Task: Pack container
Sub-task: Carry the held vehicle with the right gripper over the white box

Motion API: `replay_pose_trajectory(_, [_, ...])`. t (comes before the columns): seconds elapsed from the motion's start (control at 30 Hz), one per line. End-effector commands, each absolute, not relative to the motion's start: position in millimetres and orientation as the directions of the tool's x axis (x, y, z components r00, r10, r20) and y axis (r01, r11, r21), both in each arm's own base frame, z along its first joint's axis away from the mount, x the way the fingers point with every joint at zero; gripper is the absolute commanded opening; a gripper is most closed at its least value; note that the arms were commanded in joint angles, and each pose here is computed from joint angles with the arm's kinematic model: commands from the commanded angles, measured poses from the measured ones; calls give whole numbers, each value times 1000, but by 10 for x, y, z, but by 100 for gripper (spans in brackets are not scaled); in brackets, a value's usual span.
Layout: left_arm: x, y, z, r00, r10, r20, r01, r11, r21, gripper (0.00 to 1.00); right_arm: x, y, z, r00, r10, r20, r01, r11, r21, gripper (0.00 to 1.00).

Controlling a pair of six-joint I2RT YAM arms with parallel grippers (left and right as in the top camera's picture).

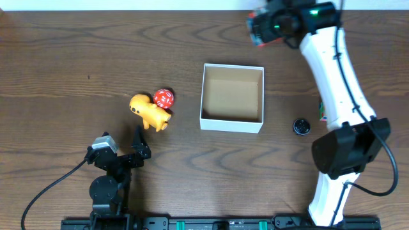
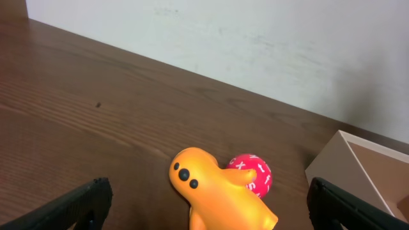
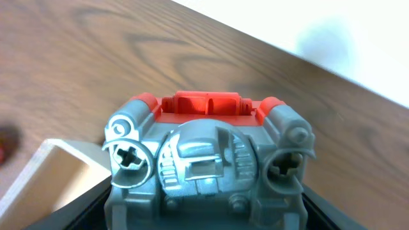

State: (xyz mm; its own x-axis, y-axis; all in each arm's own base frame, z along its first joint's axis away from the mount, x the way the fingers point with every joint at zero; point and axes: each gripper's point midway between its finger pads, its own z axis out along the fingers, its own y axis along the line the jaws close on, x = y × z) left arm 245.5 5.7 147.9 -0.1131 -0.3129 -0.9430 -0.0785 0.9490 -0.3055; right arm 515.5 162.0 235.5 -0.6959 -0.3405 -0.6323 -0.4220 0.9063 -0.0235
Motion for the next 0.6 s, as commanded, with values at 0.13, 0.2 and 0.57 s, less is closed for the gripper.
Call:
replay_pose_trajectory(0.13, [2443, 84, 1289, -164, -298, -940, -106, 953, -283, 98, 4688, 2434, 2285, -564, -593, -575, -675, 732, -92, 33])
replay_pose_trajectory(0.2, [2443, 84, 1289, -164, -298, -940, -106, 953, -283, 98, 4492, 2526, 2200, -497, -699, -514, -760, 637, -133, 34])
replay_pose_trajectory(0.57, [2443, 83, 1289, -164, -298, -940, -105, 953, -283, 98, 4035, 2215, 1917, -387, -891, -236, -884, 431, -180, 27])
